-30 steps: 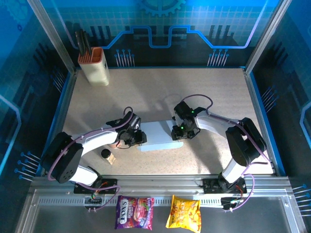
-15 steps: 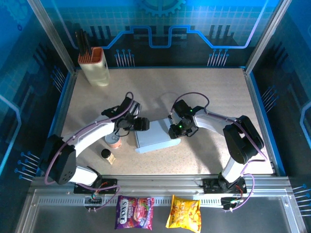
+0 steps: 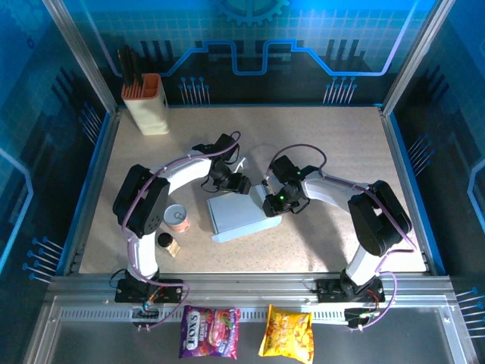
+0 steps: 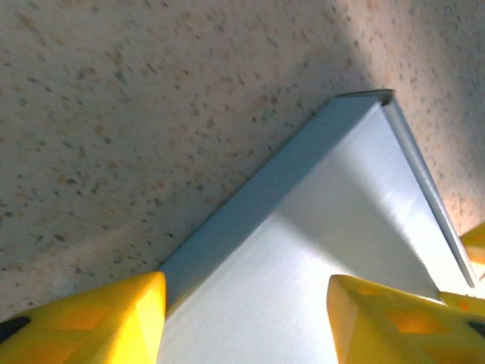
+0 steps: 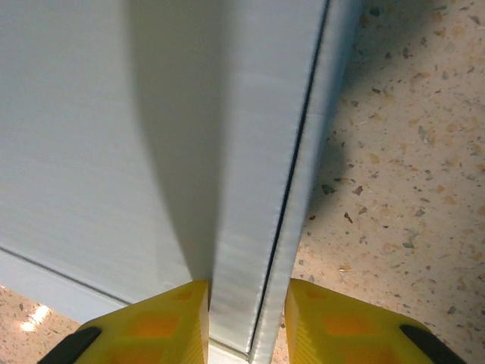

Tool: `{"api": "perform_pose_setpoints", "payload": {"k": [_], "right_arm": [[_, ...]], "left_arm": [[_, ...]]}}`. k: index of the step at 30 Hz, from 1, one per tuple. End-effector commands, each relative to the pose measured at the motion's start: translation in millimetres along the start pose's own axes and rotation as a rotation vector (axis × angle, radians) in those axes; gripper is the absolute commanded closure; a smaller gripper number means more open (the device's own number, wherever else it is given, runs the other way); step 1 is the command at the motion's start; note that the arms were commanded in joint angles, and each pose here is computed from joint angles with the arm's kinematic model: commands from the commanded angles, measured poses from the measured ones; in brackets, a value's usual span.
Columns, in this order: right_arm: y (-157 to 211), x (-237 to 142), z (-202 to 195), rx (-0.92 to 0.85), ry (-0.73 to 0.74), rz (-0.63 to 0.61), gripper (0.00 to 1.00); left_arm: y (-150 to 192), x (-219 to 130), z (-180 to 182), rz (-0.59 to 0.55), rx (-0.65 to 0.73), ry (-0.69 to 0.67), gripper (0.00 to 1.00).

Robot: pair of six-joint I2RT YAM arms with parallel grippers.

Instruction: Fold the paper box

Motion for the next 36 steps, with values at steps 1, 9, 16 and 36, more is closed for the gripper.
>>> {"api": "perform_pose_setpoints", "payload": {"k": [1, 9, 16, 36], "right_arm": [[16, 4, -17, 0.04, 0.083, 0.068, 0.7], [27, -3, -18, 0.042, 0.073, 0.087, 0.7], [28, -5, -17, 0.042, 0.065, 0.089, 0.7], [23, -12, -12, 0.046, 0.046, 0.069, 0.7]], "left_arm": [[5, -5, -11, 0.026, 0.015, 0.141, 0.47], [17, -15, -6, 0.036, 0.037, 0.035, 0.49], [22, -20, 6, 0.083, 0.101, -0.122, 0.49], [26, 3, 13, 0.138, 0.121, -0.091, 0.69]]}}
Point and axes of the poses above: each hand's point on the last joint's axis, 136 mm out from that joint toward the fingers, its own x axis out along the fingers, its own z axis along the line the jaws close on, y = z × x, the point moved 10 cm from there along -x, back along the fingers, and after that the axes turned 11 degrees about x, right-handed, at the moved point
